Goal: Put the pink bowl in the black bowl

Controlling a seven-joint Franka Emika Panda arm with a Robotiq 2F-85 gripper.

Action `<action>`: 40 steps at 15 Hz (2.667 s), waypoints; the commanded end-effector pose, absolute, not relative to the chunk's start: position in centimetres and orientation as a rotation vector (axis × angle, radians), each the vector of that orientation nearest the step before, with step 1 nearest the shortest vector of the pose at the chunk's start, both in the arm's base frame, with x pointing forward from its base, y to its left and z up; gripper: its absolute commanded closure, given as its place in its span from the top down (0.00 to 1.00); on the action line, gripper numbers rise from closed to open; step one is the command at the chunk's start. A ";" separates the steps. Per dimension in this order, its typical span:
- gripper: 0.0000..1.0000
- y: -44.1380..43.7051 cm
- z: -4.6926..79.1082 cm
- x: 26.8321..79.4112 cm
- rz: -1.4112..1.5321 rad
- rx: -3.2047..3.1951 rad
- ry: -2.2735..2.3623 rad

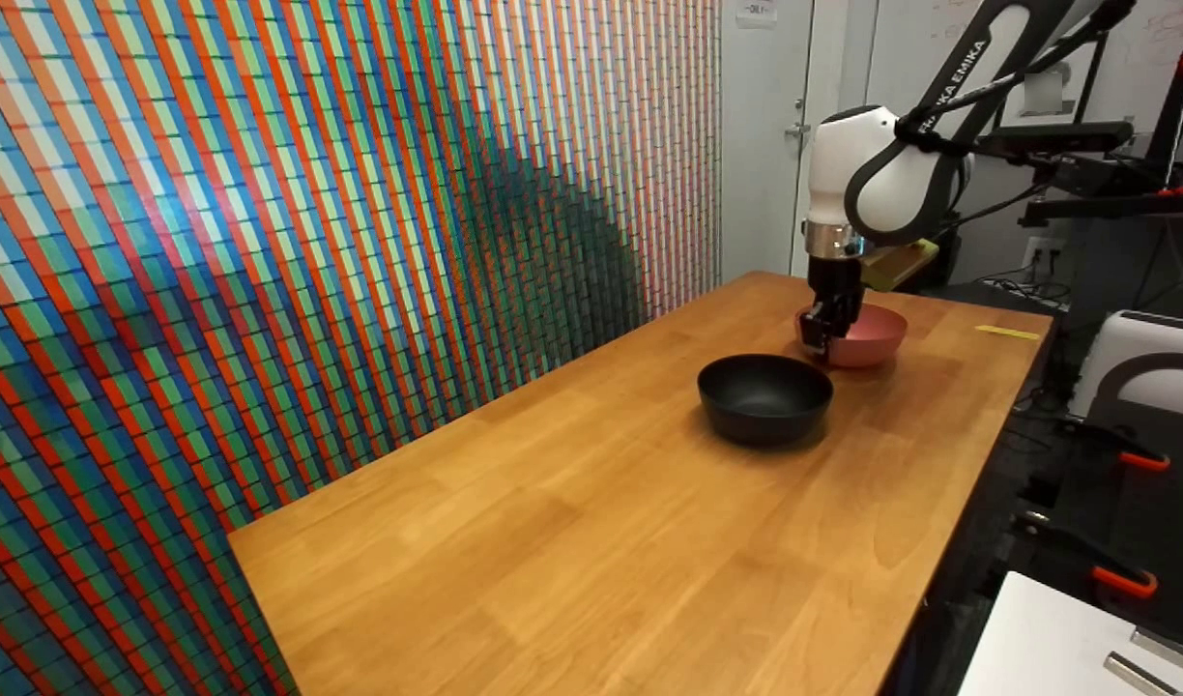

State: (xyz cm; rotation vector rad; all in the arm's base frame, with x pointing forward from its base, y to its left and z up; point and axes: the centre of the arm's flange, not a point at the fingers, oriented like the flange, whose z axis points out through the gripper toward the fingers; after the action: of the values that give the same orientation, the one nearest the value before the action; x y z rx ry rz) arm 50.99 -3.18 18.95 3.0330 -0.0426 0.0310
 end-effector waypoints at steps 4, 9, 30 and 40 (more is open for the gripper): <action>0.02 -3.9 19.3 51.8 0.043 3.029 -0.041; 0.06 -2.7 21.9 52.2 0.106 3.044 0.009; 0.05 15.0 31.3 46.8 0.339 3.070 0.736; 0.05 18.7 27.3 45.1 0.242 2.969 0.959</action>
State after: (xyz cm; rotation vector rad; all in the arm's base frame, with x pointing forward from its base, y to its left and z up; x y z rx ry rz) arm 44.98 17.95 27.41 3.0051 0.8958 0.2260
